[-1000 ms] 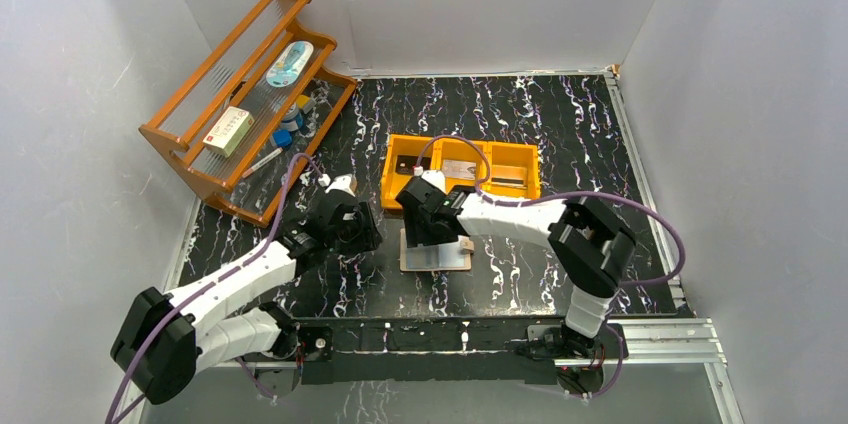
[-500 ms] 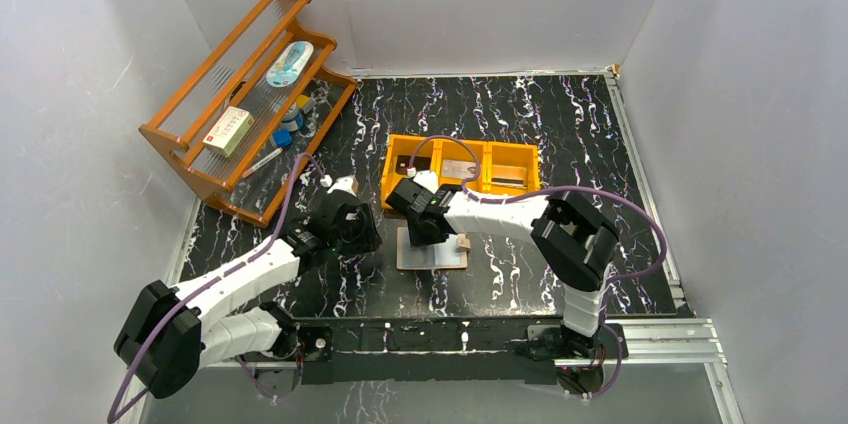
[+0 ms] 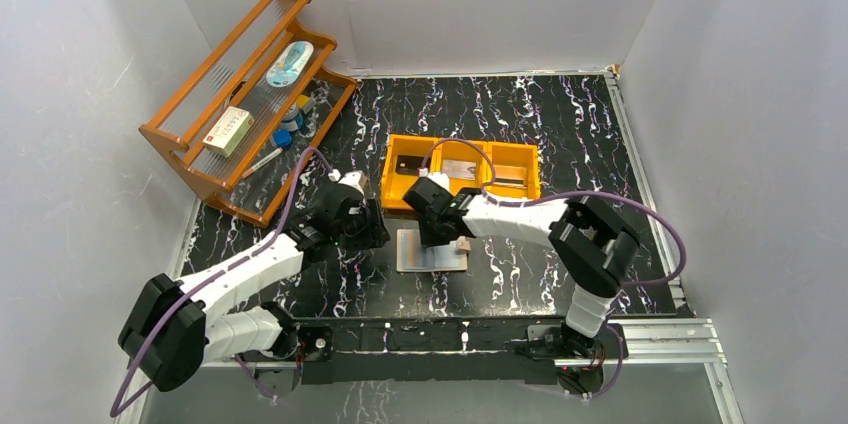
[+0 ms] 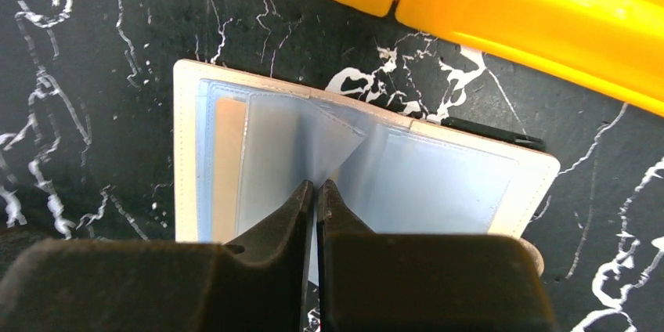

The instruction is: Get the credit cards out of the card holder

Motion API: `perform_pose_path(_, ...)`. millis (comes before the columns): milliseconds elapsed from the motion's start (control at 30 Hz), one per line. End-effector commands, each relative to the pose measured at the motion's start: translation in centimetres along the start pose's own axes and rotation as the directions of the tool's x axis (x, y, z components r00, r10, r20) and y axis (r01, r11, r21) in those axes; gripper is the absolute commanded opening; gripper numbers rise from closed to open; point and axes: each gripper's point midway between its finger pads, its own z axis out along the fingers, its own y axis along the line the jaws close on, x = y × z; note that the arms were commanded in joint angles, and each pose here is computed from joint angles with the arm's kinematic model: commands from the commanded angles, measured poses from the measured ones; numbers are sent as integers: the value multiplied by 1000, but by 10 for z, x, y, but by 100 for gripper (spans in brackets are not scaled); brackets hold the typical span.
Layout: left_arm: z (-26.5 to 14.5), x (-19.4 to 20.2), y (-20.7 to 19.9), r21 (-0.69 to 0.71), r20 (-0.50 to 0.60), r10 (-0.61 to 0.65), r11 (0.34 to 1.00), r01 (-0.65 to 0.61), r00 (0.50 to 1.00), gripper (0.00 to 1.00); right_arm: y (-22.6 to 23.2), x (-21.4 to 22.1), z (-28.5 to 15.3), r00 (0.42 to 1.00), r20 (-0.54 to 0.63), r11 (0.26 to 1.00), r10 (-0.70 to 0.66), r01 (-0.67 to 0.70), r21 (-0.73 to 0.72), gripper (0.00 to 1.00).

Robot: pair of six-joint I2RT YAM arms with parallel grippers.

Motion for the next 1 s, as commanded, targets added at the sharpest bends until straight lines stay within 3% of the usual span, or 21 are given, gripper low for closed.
perform_pose_path(0,-6,-15,-41,174,16,20,985,-22,1000,49,18,-9,-14,998,-4,973,63,-62,-223,12)
perform_pose_path(233,2,-8,-77,349,-56,-8,937,27,998,49,5,1,-8,979,-96,921,182,-204,-331,11)
perform_pose_path(500,15,10,-98,437,-187,6,896,78,982,48,-12,5,-5,955,-122,895,270,-296,-334,12)
perform_pose_path(767,32,24,-100,429,-270,6,896,115,963,47,-17,8,-2,951,-132,895,280,-308,-324,13)
perform_pose_path(967,42,32,-82,325,-286,-68,932,163,956,45,-18,9,-2,949,-135,893,286,-315,-321,14)
